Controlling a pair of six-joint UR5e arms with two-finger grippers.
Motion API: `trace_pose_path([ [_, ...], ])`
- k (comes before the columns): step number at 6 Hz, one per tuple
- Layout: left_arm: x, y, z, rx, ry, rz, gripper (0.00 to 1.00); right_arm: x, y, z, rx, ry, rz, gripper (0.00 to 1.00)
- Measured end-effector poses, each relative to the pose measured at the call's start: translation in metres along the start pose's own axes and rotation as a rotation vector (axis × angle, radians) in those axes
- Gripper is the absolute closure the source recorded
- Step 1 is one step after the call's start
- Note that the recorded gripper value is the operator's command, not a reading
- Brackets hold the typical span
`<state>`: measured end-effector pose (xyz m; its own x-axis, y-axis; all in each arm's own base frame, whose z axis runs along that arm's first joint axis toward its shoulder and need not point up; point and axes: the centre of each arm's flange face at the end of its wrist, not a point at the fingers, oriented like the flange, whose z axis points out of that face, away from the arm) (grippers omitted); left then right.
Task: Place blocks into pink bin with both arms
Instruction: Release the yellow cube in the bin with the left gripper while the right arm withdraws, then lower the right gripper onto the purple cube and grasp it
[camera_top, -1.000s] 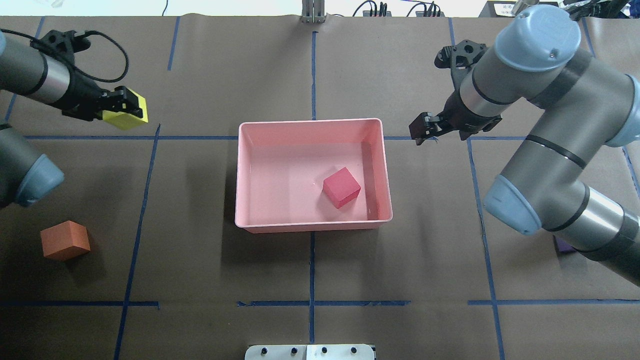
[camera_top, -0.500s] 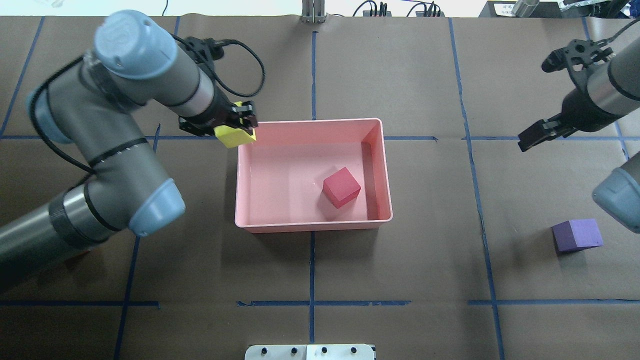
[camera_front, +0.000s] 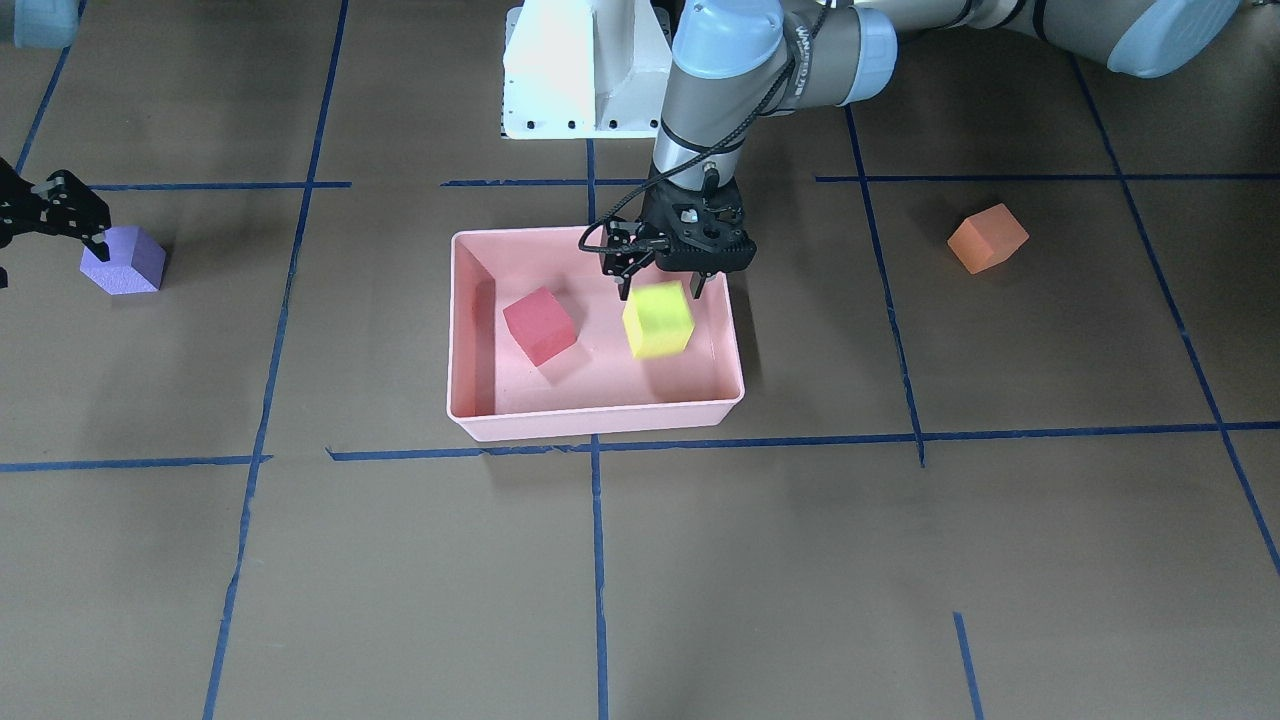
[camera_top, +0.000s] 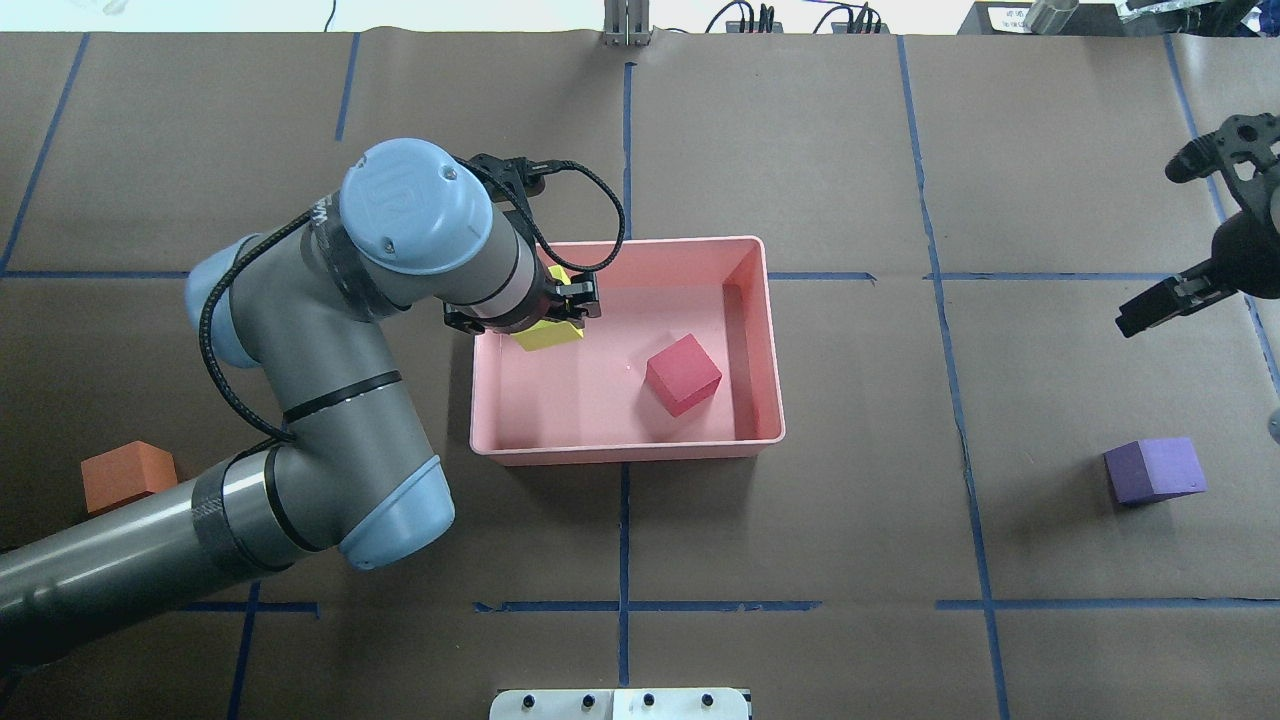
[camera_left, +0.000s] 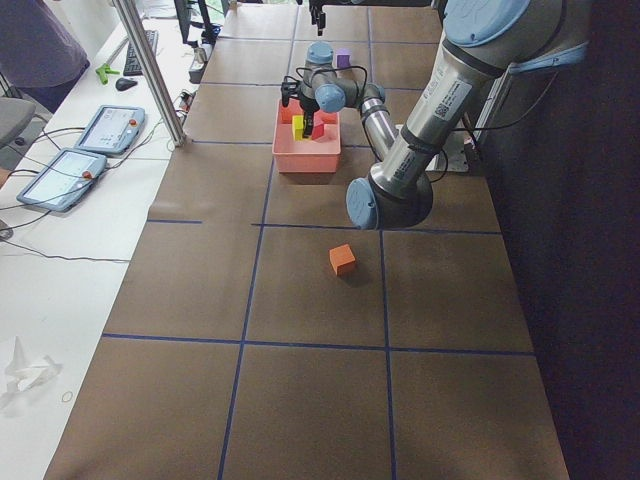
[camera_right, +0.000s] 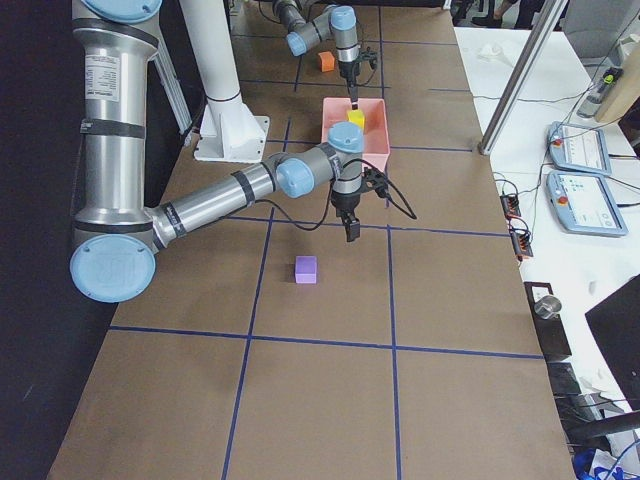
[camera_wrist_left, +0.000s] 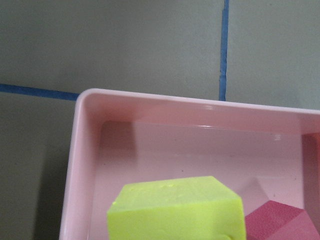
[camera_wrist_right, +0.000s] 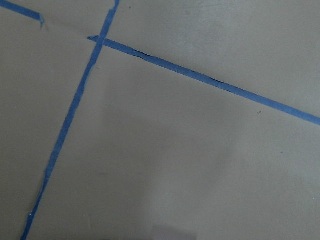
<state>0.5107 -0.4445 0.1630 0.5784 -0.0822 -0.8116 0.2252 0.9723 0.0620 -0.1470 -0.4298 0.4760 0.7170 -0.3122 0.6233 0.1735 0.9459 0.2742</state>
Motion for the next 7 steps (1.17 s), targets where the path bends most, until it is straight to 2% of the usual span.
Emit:
trace_pose_path([
  [2,0.002,0.002,-0.003,0.006,0.006,0.004,0.00,0.017,0.034,0.041,0.095,-0.064,0.097,0.00],
  [3,0.003,0.003,-0.004,0.007,0.010,0.005,0.00,0.012,0.046,0.064,0.108,-0.071,0.135,0.00],
  [5,-0.001,0.004,-0.004,0.009,0.007,0.004,0.00,0.003,0.073,0.096,0.076,-0.035,0.160,0.00],
  [7,-0.003,0.004,-0.003,0.009,0.004,0.003,0.00,0.007,0.104,0.113,0.011,-0.005,0.150,0.03],
])
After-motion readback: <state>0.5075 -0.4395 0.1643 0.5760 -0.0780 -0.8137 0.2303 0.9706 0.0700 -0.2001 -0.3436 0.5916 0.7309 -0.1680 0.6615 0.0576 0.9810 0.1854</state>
